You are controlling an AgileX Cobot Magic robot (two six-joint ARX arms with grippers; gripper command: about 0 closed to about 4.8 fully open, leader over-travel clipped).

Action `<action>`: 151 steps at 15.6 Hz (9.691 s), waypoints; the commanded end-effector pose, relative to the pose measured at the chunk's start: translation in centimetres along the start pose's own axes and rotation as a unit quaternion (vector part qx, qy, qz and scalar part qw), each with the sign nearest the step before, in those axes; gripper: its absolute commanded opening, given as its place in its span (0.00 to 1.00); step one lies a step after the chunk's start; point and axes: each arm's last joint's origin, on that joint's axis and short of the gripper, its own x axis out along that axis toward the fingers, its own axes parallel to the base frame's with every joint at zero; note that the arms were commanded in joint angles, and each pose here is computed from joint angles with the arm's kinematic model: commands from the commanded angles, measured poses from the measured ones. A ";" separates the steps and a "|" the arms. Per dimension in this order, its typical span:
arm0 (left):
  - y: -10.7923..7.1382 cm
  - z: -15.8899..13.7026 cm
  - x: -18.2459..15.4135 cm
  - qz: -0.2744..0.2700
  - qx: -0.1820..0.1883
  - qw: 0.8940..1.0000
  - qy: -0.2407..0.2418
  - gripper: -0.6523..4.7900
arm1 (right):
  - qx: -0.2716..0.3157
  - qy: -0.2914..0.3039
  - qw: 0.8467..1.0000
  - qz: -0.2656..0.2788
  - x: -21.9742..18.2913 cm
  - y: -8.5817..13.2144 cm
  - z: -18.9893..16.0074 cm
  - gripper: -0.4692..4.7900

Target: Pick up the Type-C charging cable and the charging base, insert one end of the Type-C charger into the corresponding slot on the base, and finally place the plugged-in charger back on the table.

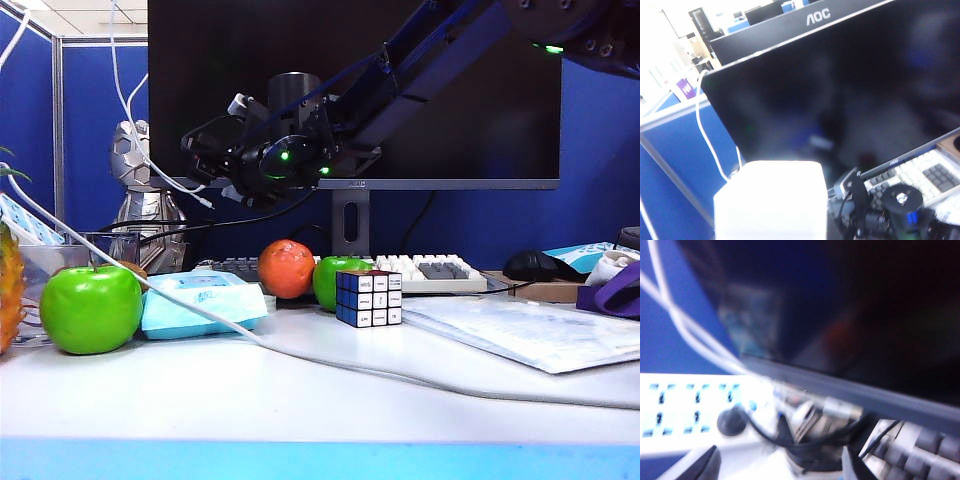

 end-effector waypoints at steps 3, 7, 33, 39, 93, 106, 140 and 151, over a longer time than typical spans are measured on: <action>0.3 0.2 -0.3 0.006 0.000 1.000 -0.003 0.11 | -0.003 -0.027 1.000 0.004 0.0 0.4 0.6 0.61; 0.3 0.2 -0.3 0.006 0.000 1.000 -0.003 0.11 | -0.005 -0.029 1.000 0.009 0.1 0.4 0.7 0.14; 0.5 -0.1 -1.0 0.002 0.006 1.000 0.009 0.11 | -0.036 -0.031 0.999 0.024 0.2 1.8 0.8 0.08; 0.5 -0.1 -1.0 0.002 0.005 1.000 0.008 0.11 | -0.065 0.032 0.997 0.028 -1.7 2.9 5.1 0.08; 0.5 0.0 -1.0 0.000 -0.004 1.000 0.003 0.11 | -0.192 0.572 0.795 -0.072 -19.9 6.7 11.9 0.88; 0.5 0.0 -1.0 0.000 -0.004 1.000 0.003 0.11 | -0.223 0.584 0.764 -0.162 -21.2 2.5 13.1 0.76; 0.4 -0.2 -0.9 -0.003 0.001 1.000 0.012 0.11 | -0.292 0.626 0.718 -0.078 -18.2 -7.3 -0.6 0.41; 0.4 -0.2 -0.9 -0.004 -0.003 1.000 0.013 0.11 | -0.044 0.505 0.860 0.057 -18.3 -2.1 8.4 0.09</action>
